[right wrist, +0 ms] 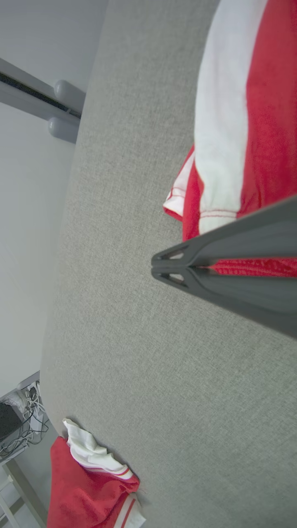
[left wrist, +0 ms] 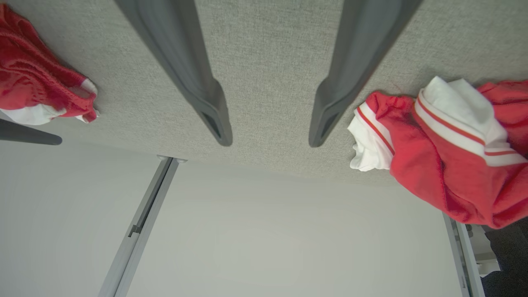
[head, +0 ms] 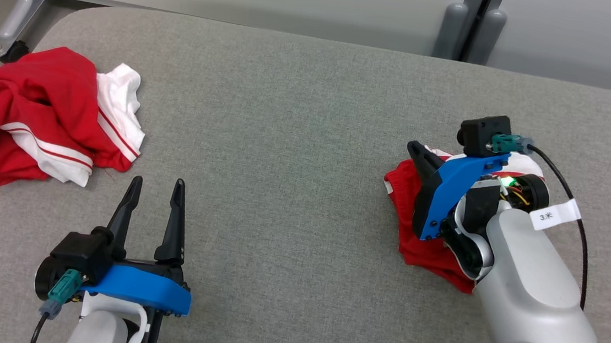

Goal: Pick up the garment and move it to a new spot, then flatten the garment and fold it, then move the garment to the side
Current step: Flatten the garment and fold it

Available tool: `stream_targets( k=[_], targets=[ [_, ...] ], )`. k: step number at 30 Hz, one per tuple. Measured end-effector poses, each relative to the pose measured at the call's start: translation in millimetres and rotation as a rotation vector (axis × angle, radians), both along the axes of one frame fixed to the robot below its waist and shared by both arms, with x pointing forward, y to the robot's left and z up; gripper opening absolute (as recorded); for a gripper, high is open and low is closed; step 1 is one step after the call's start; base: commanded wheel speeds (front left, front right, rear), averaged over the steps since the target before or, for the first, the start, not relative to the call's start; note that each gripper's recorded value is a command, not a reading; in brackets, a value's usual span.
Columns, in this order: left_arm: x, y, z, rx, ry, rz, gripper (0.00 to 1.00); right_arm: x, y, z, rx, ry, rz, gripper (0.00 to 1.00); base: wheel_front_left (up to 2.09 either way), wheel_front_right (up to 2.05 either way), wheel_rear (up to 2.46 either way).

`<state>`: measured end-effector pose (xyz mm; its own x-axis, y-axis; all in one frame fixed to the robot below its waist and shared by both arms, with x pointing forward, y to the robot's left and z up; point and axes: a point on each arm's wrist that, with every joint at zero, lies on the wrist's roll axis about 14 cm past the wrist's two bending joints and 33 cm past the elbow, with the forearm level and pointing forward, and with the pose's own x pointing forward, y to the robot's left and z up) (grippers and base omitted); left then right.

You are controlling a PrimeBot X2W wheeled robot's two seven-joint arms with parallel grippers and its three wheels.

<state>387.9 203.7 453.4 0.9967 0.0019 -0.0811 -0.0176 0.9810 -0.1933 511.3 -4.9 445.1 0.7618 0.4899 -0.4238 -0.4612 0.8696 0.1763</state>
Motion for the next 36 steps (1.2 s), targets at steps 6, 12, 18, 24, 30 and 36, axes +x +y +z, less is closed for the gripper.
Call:
stream_targets(
  k=[6,12,18,24,30,36],
  targets=[
    [0,-3,8,0.0,-0.025,-0.007,1.0,13,-23,46,0.123,-0.19,-0.11,1.0,0.0,0.0,0.0],
    [0,-7,14,-0.005,-0.047,-0.017,1.0,-9,-89,65,0.144,-0.368,-0.274,1.0,0.0,0.0,0.0],
    [2,-13,20,-0.003,-0.066,-0.037,1.0,-52,-155,74,0.106,-0.44,-0.432,1.0,0.0,0.0,0.0],
    [3,-18,24,0.004,-0.078,-0.061,1.0,-92,-194,79,0.058,-0.456,-0.528,1.0,0.0,0.0,0.0],
    [-1,-23,22,0.004,-0.069,-0.08,1.0,-114,-195,79,0.045,-0.451,-0.527,1.0,0.0,0.0,0.0],
    [-3,-27,16,-0.005,-0.05,-0.092,1.0,-122,-200,79,0.04,-0.444,-0.54,1.0,0.0,0.0,0.0]
  ],
)
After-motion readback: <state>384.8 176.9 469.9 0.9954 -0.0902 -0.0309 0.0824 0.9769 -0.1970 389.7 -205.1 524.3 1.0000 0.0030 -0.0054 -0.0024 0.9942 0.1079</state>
